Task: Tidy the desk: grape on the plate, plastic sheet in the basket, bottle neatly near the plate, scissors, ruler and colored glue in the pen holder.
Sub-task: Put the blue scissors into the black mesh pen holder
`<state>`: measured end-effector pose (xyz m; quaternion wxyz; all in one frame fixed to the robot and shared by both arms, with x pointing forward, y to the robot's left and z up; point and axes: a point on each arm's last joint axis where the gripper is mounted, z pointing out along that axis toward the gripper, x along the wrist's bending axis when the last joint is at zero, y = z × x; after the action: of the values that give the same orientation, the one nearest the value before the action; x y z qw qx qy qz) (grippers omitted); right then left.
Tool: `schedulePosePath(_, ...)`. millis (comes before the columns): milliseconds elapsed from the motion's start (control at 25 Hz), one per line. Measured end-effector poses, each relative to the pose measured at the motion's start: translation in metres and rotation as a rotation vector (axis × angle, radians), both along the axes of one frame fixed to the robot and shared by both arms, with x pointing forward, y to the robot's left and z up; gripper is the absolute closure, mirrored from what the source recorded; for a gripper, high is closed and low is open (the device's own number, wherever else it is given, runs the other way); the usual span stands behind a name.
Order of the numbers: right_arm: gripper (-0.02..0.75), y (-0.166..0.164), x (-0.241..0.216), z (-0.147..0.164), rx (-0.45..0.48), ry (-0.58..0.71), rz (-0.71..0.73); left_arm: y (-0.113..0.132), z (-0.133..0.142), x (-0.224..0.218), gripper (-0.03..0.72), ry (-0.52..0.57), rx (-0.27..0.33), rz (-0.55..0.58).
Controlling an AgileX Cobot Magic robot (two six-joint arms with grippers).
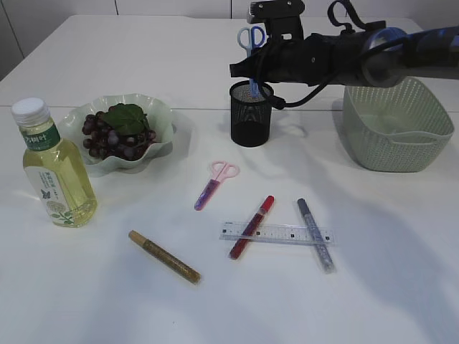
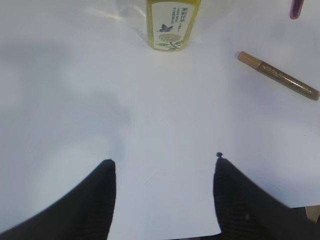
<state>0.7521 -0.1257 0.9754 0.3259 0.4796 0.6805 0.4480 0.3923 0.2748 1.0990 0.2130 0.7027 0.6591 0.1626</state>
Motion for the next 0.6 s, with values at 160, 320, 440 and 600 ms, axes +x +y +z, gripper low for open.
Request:
schedulePosePath(160,0.582,0.0001,-0.0004,-0.0009,-0.003,0.011,0.002,0.0000,0.0000,0.0001,0.243,-0.001,0.000,0.000)
schedulePosePath(320,0.581,0.0002,-0.0015,-0.0031,-0.009,0.036,0.007,0.0000,0.0001,0.0002,0.245,-0.002,0.000,0.000)
schedulePosePath(440,0.572,0.0002,-0.0017,-0.0035,-0.010,0.041,0.008,0.0000,0.0001,0.0002,0.246,-0.002,0.000,0.000)
schedulePosePath(600,0.535,0.0003,-0.0022,-0.0043,-0.010,0.052,0.009,0.0000,0.0001,0.0002,0.246,-0.002,0.000,0.000)
